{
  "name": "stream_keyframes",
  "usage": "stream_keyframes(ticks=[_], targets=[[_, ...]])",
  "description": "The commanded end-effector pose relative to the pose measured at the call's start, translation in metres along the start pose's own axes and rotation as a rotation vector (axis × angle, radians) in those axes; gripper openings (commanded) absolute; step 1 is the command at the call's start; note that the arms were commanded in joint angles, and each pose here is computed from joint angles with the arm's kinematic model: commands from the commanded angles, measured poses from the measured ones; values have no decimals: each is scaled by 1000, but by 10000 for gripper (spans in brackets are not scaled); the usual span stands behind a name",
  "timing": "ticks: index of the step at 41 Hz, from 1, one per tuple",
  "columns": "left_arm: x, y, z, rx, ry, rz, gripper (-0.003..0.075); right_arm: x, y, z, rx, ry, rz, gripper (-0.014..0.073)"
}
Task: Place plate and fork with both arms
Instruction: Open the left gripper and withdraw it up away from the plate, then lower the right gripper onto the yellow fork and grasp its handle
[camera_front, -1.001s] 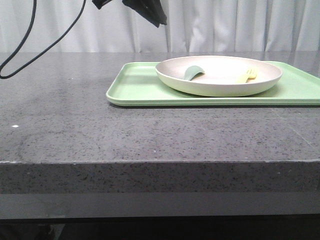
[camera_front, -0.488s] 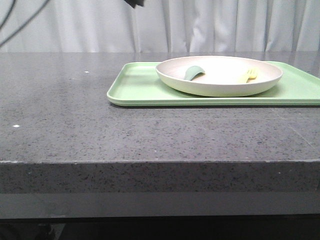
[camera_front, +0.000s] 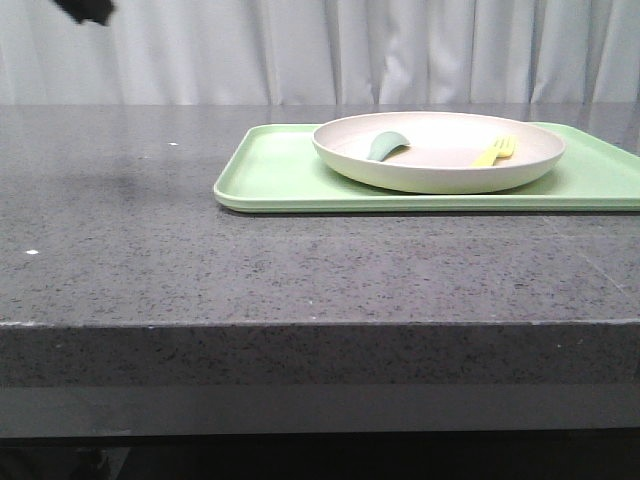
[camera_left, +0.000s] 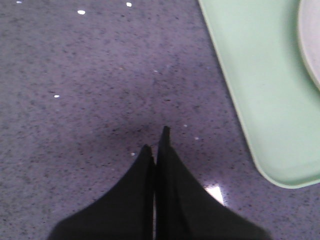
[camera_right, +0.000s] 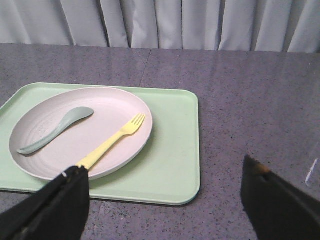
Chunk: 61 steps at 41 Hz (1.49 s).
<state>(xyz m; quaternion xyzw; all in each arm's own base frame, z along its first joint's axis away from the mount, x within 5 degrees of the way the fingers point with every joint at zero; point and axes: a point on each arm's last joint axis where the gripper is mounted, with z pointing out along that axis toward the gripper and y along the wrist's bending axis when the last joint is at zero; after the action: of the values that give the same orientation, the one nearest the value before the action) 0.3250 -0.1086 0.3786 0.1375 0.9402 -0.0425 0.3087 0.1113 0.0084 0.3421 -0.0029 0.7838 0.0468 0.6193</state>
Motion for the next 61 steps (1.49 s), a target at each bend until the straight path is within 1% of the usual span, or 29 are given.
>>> stream_keyframes(ticks=[1,6,8,16,20,26,32,37,43,46,51,54,61], targets=[[12,6,-44,4,-268,-20,-18,-17,1,-3,-1,-94,-13,634],[50,8,-61,3,-420,-13,-18,-17,1,-3,-1,-94,-13,634],[66,8,-63,5,-461,-12,-18,-17,1,-3,-1,-94,-13,634],[137,9,-93,15,-674,-10,-18,-17,1,-1,-1,-92,-13,634],[169,9,-103,17,-745,-10,-18,-16,1,2,-3,-80,-6,634],[218,10,-127,20,-881,-12,-18,-12,1,14,-10,-26,25,634],[253,11,-137,20,-972,-14,-18,-10,3,36,-19,44,52,634],[267,11,-138,21,-1014,-14,-18,-17,14,60,-75,115,50,634],[269,11,-138,21,-1014,-15,-18,-28,46,97,-200,244,66,633],[269,11,-138,21,-1016,-15,-18,-34,60,120,-231,321,73,633],[269,11,-138,21,-1016,-15,-18,-43,70,158,-209,485,116,633],[269,11,-138,21,-1009,-15,-18,-47,71,184,-165,587,116,633],[269,11,-137,20,-1001,-15,-18,-48,77,232,-119,663,151,633]])
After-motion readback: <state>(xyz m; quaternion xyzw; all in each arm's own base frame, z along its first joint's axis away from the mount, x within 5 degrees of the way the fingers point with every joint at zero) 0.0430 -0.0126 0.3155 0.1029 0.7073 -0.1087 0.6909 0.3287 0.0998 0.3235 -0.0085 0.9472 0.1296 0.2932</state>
